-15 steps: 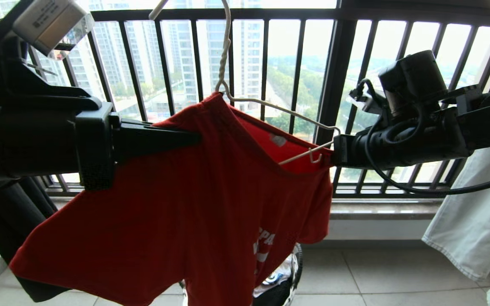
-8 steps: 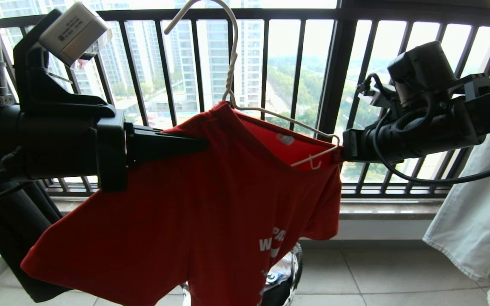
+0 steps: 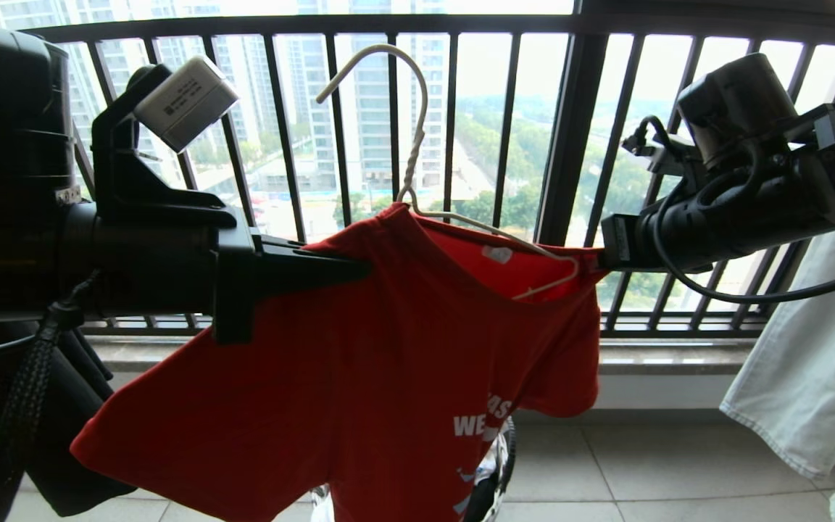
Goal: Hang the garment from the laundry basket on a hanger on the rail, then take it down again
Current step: Hang the clothes on the clothes rack
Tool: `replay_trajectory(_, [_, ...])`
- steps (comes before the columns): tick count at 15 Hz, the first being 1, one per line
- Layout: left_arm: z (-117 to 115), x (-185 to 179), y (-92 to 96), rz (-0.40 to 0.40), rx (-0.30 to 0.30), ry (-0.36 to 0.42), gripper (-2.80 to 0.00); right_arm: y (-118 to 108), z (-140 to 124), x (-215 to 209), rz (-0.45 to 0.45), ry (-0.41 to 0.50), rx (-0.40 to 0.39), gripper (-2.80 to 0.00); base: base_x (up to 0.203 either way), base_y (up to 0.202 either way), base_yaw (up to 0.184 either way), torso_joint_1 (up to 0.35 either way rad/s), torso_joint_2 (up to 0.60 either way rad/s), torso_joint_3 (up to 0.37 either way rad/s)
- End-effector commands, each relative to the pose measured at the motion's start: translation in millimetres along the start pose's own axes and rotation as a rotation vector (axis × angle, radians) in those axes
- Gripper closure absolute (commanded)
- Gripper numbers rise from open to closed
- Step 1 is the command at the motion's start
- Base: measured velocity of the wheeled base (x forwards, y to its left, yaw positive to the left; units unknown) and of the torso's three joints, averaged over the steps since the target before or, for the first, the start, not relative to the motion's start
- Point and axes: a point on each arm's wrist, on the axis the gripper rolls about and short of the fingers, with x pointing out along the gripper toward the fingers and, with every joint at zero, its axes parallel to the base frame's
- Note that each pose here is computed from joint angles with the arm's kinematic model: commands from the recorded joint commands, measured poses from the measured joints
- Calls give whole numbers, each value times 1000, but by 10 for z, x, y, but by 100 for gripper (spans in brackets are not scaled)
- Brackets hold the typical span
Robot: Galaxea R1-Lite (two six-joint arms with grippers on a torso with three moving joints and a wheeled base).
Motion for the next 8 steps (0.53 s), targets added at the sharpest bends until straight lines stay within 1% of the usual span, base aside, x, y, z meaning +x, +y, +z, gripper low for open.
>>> replay_trajectory(1, [-40, 108, 70, -5, -12, 19, 0, 13, 39, -72, 1, -4, 2, 0, 0, 0, 0, 0, 0, 0])
replay_trajectory(3, [-36, 118, 73, -6, -4, 4, 0, 36, 76, -110, 9, -19, -1, 0, 0, 0, 0, 0, 0, 0])
replay_trajectory(5, [-58, 156, 100, -6, -12, 14, 0, 77, 89, -128, 20, -27, -7, 0, 0, 0, 0, 0, 0, 0])
replay_trajectory(8, [-96, 241, 140, -13, -22, 33, 0, 205, 71, -160, 53, -31, -32, 0, 0, 0, 0, 0, 0, 0])
